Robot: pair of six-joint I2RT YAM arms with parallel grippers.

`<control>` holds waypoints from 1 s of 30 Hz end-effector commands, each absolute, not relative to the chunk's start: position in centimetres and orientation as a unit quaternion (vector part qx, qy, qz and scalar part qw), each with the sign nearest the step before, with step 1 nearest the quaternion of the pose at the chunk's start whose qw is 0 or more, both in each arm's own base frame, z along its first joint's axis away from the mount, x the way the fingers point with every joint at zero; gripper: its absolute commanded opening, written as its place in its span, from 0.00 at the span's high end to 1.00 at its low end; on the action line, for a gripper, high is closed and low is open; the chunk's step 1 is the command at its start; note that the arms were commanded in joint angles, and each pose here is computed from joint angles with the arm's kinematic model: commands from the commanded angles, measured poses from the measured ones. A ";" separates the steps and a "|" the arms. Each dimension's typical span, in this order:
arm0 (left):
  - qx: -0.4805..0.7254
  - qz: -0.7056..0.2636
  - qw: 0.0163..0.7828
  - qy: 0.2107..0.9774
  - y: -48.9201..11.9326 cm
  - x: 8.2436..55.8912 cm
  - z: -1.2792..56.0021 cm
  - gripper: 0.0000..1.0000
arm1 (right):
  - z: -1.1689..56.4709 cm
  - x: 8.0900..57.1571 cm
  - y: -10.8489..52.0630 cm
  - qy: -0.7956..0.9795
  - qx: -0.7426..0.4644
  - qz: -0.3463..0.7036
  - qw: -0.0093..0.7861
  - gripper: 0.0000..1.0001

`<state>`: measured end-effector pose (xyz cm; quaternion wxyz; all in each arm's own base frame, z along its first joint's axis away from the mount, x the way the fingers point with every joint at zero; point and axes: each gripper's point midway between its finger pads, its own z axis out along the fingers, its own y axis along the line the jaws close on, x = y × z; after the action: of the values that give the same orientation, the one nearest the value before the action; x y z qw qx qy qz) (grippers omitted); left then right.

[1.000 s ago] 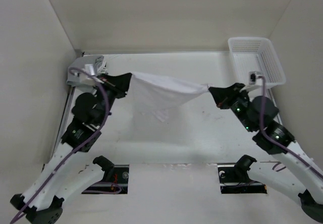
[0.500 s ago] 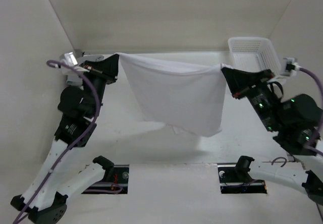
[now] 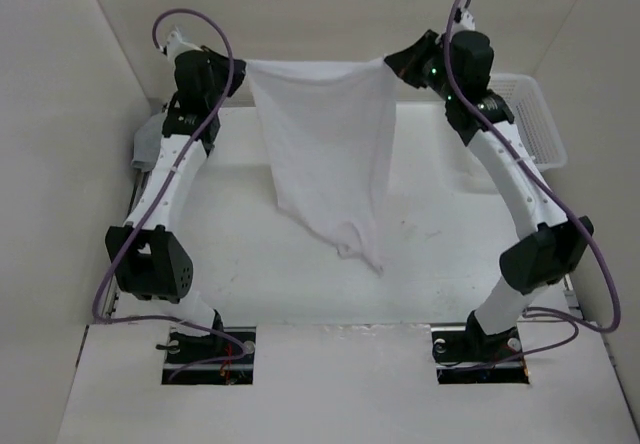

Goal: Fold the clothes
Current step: Flatten the tank top out

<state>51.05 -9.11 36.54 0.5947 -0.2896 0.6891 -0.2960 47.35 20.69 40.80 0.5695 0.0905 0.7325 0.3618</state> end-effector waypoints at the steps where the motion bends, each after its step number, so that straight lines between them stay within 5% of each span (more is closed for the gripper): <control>1: -0.233 -0.394 0.667 0.587 -9.2 48.5 51.2 1.00 | 55.9 43.4 20.3 0.618 0.035 0.439 0.651 0.99; 6: -0.214 -0.399 0.706 0.544 -7.3 45.3 56.3 1.00 | 60.5 40.3 19.9 0.582 0.008 0.451 0.677 0.99; 11: -0.211 -0.388 0.711 0.547 -6.7 42.7 53.4 1.00 | 55.2 38.9 19.4 0.606 0.026 0.437 0.664 0.99; 24: -0.305 -0.271 0.539 0.737 -7.8 32.7 16.2 1.00 | 17.1 28.8 20.5 0.785 0.138 0.373 0.476 0.92; 30: -0.315 -0.265 0.470 0.781 -8.2 28.3 7.7 0.99 | 8.0 24.0 19.8 0.833 0.172 0.341 0.401 0.67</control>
<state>27.34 -7.65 5.35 0.4275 -0.3205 0.8141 -0.2274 21.71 19.00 4.03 0.3366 0.1255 0.8868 0.2908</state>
